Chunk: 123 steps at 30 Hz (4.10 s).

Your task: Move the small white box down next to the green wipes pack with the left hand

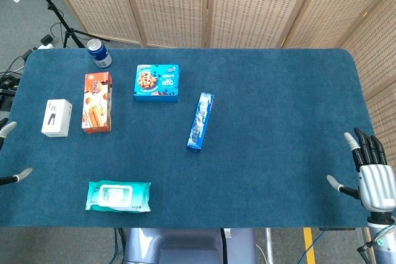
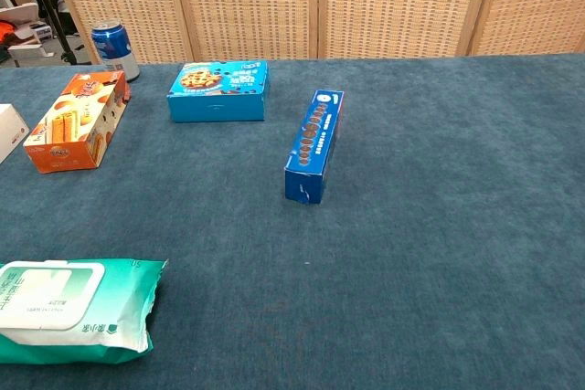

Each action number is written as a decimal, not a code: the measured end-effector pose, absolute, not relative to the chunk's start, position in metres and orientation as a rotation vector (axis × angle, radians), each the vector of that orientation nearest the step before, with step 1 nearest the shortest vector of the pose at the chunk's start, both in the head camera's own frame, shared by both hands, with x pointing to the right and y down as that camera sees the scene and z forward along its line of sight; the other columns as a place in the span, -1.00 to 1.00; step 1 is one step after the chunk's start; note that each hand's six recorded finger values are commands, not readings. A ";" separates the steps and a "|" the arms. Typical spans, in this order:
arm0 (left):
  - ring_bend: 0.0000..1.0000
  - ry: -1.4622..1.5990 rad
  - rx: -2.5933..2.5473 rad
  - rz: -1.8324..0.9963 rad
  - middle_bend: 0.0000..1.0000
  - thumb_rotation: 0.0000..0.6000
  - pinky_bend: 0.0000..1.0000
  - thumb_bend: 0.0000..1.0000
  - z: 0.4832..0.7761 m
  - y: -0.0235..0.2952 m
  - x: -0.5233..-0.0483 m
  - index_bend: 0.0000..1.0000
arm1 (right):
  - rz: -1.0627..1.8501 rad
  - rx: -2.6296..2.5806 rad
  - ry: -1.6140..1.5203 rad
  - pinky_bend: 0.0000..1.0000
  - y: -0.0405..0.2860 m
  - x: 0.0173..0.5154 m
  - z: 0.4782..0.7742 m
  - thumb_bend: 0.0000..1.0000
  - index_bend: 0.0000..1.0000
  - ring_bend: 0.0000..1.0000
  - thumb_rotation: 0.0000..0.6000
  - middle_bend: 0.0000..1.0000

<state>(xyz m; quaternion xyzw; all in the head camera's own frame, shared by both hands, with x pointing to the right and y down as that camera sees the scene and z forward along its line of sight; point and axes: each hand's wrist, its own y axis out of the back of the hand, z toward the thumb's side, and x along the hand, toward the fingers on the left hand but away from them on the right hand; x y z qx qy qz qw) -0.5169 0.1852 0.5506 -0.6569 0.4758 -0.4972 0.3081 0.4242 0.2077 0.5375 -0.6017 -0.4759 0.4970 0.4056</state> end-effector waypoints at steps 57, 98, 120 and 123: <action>-1.00 2.608 -2.172 -1.283 -1.00 1.00 -1.00 -1.00 0.699 0.037 -0.524 -1.00 | 1.366 -1.502 -1.227 -1.00 0.195 0.442 0.557 -1.00 -1.00 -1.00 1.00 -1.00; -1.00 1.780 -2.196 -1.624 -1.00 1.00 -1.00 -1.00 0.706 0.048 -0.476 -1.00 | 1.347 -1.507 -1.261 -1.00 0.194 0.446 0.549 -1.00 -1.00 -1.00 1.00 -1.00; -1.00 1.724 -1.713 -2.076 -1.00 1.00 -1.00 -1.00 0.703 0.071 -0.460 -1.00 | 1.329 -1.521 -1.292 -1.00 0.193 0.449 0.544 -1.00 -1.00 -1.00 1.00 -1.00; -1.00 1.730 -1.720 -2.066 -1.00 1.00 -1.00 -1.00 0.704 0.070 -0.455 -1.00 | 1.331 -1.523 -1.292 -1.00 0.193 0.450 0.544 -1.00 -1.00 -1.00 1.00 -1.00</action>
